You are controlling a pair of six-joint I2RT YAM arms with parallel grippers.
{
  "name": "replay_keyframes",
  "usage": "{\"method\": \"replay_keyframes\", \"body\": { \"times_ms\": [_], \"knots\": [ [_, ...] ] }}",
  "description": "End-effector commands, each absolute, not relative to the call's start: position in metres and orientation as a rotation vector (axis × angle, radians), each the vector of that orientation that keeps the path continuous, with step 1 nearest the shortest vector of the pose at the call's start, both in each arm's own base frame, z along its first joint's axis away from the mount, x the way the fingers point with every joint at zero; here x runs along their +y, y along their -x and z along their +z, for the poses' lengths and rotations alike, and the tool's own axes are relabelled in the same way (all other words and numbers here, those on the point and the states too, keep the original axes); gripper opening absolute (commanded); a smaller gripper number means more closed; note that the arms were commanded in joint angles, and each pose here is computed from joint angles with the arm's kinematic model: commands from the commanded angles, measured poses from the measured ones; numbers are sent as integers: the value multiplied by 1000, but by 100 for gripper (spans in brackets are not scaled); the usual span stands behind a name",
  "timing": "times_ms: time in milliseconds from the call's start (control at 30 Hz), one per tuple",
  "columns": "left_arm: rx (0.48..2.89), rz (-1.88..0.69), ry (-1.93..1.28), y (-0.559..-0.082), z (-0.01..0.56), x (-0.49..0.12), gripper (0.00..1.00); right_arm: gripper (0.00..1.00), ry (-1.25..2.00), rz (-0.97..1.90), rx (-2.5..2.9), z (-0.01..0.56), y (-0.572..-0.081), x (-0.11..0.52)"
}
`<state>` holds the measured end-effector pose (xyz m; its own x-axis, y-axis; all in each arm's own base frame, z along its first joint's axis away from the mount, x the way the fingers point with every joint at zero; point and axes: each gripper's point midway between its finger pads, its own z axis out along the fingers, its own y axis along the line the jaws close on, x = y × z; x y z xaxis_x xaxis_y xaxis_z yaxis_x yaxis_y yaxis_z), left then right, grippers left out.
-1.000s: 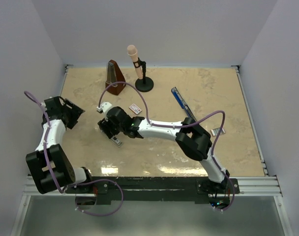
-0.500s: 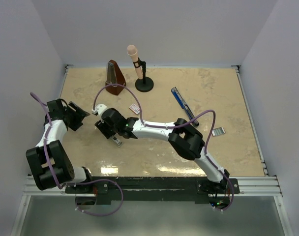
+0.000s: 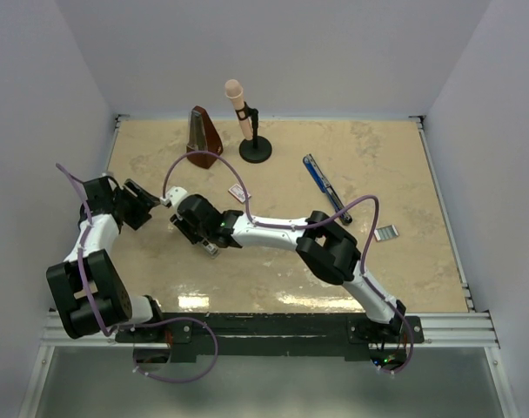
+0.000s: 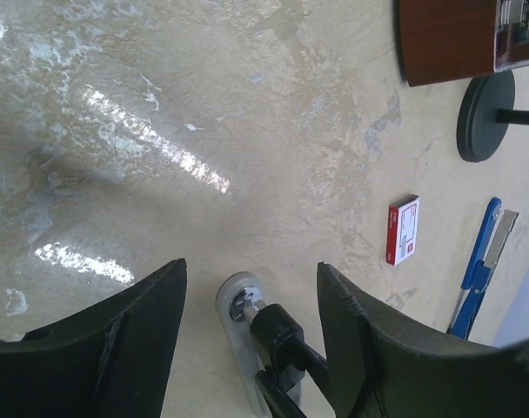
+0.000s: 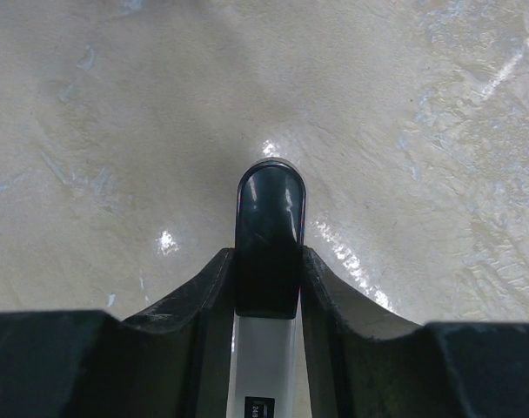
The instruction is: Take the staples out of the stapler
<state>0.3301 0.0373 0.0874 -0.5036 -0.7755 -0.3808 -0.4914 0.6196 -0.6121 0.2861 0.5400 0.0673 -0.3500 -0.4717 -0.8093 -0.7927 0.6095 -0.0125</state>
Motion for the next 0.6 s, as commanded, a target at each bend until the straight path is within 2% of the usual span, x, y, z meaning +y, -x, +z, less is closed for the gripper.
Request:
{"method": "replay_keyframes", "body": {
  "times_ms": [0,167,567],
  "knots": [
    [2172,-618,843,-336,102,32,66,0,954,450,1964,93,-295,531],
    [2159,-734,720,-333,110,12,62,0,930,449,1898,145,-299,508],
    [2177,-1091,447,-323,124,-69,60,0,853,562,1842,193,-296,449]
  ]
}}
